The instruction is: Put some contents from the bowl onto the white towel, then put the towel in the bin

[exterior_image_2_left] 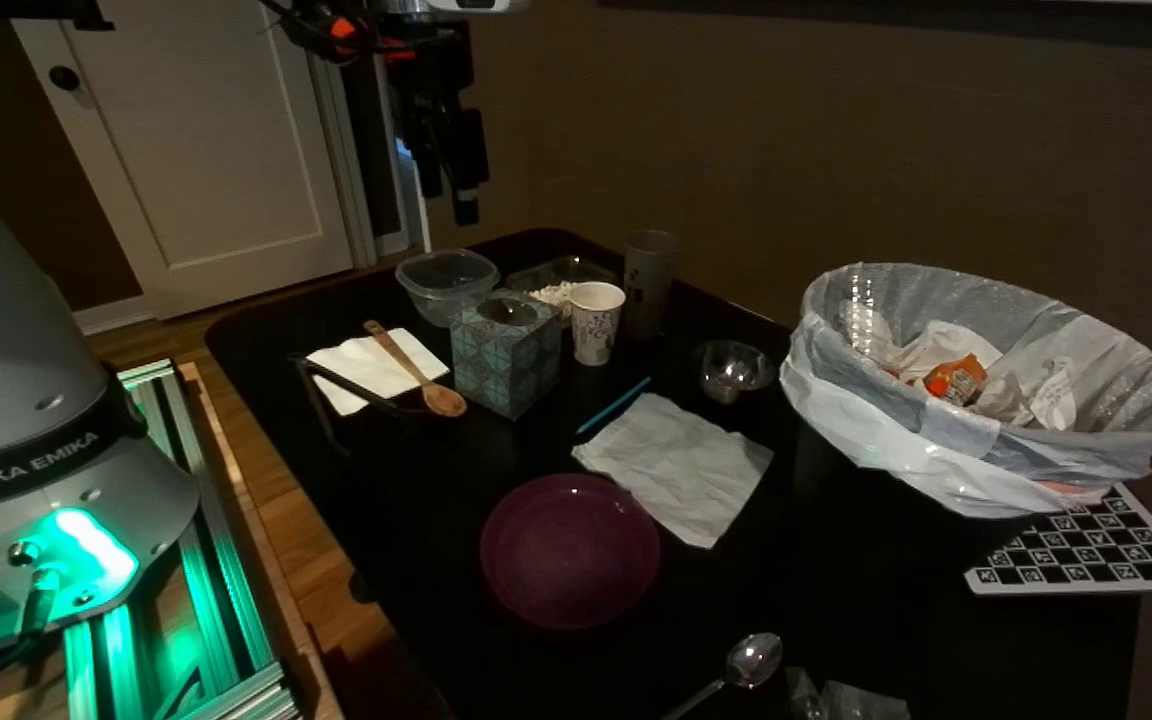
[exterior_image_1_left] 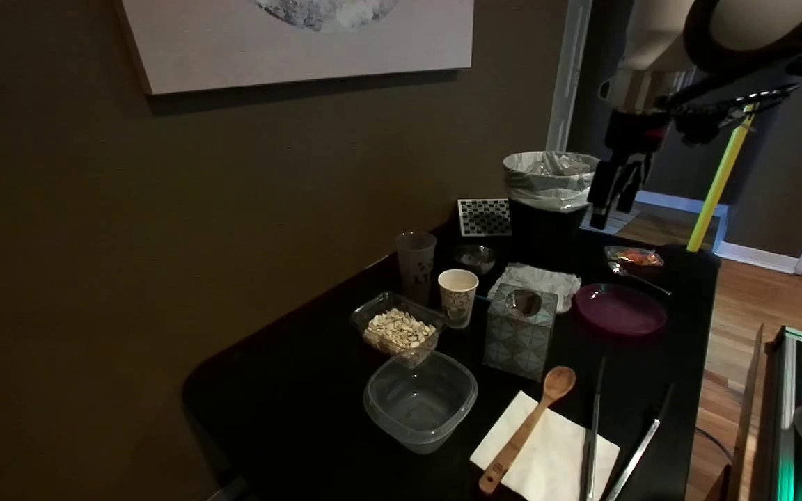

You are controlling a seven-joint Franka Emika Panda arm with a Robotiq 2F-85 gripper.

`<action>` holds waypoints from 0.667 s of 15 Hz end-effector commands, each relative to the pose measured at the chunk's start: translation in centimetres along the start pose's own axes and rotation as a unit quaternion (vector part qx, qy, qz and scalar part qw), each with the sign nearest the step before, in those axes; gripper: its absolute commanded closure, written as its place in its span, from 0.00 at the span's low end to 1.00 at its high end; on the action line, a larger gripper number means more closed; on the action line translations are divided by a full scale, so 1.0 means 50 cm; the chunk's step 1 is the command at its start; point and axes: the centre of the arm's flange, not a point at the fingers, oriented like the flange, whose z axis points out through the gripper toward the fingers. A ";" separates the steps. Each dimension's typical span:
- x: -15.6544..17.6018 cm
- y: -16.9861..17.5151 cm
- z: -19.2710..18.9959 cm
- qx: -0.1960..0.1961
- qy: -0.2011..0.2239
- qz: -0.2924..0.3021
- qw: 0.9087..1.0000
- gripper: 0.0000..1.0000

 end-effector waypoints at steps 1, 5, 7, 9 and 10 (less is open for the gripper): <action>0.091 -0.101 0.094 -0.001 -0.026 0.041 0.999 0.00; 0.174 -0.192 0.157 0.038 -0.020 0.046 0.998 0.00; 0.224 -0.219 0.175 0.047 -0.004 0.052 0.998 0.00; 0.274 -0.238 0.194 0.054 0.008 0.054 0.997 0.00; 0.295 -0.248 0.202 0.056 0.012 0.055 0.997 0.00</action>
